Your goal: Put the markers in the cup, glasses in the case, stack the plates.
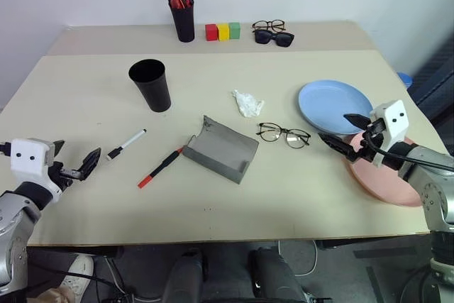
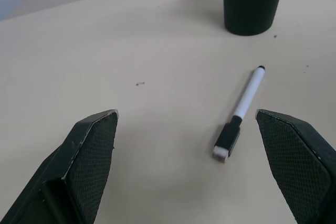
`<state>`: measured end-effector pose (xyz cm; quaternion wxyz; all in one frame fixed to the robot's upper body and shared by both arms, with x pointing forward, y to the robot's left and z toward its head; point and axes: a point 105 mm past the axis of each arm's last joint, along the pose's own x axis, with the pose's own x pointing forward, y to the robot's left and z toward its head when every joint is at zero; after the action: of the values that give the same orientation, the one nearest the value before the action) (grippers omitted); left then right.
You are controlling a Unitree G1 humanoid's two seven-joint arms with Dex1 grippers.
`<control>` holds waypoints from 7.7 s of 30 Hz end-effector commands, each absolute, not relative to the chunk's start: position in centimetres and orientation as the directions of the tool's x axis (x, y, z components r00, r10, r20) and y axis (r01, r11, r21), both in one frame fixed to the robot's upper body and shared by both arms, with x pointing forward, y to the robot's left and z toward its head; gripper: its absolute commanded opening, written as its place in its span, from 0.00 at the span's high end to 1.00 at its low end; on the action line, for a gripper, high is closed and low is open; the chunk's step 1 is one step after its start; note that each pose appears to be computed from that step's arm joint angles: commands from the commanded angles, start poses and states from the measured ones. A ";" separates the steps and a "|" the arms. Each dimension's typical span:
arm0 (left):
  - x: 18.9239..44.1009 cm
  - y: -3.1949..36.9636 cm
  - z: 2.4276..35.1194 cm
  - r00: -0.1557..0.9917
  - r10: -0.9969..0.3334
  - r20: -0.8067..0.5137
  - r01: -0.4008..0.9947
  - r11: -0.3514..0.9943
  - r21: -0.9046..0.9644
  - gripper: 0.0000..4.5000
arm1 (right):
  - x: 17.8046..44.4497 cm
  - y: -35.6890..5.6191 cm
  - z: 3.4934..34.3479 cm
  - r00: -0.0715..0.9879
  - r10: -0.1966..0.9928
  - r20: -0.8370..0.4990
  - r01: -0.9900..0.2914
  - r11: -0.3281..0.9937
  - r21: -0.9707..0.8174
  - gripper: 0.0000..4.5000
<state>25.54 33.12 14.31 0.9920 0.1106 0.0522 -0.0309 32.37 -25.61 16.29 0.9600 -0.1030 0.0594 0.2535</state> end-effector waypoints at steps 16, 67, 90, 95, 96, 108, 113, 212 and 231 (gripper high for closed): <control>24.6 31.6 15.9 0.992 -0.038 -0.118 0.068 0.962 0.265 0.05 | 34.7 -21.4 17.1 0.784 0.613 -0.097 -0.619 0.761 -0.197 0.00; 38.6 31.9 24.0 0.965 0.241 0.107 -0.257 0.950 0.177 1.00 | 31.7 -2.3 19.8 0.577 0.815 0.057 -0.790 0.575 -0.214 0.00; 45.2 20.5 26.9 0.882 -0.038 0.469 -0.008 0.995 0.096 1.00 | 34.4 -1.2 21.4 0.663 0.735 0.144 -0.702 0.677 -0.220 0.00; 45.1 20.8 26.2 0.888 -0.018 0.460 -0.022 0.996 0.082 1.00 | 34.3 -1.3 21.6 0.664 0.733 0.149 -0.700 0.679 -0.221 0.00; 45.1 20.8 26.1 0.888 -0.013 0.460 -0.027 0.996 0.080 0.92 | 34.2 -1.2 21.6 0.662 0.735 0.149 -0.702 0.677 -0.222 0.00; 42.9 21.9 28.6 0.829 0.005 0.559 -0.019 1.000 0.019 0.21 | 34.2 -0.4 21.9 0.633 0.759 0.151 -0.723 0.650 -0.236 0.00; 37.6 20.1 29.1 0.809 -0.348 0.475 0.308 0.937 0.162 0.21 | 34.5 -1.9 22.3 0.653 0.743 0.150 -0.699 0.667 -0.259 0.00; 31.0 15.0 15.9 0.365 -0.820 -0.441 0.926 0.274 0.258 0.03 | 31.1 -4.7 21.7 0.533 0.845 0.037 -0.789 0.512 -0.340 0.00; 32.8 13.0 12.2 0.180 -0.765 -0.619 0.974 0.053 0.219 0.98 | 28.2 -9.0 17.6 0.552 0.815 -0.176 -0.811 0.476 -0.339 0.00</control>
<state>32.54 13.05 11.23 0.7002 0.3018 0.1883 -0.6191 28.68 -9.26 16.51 0.8611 -0.1884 0.0210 0.4717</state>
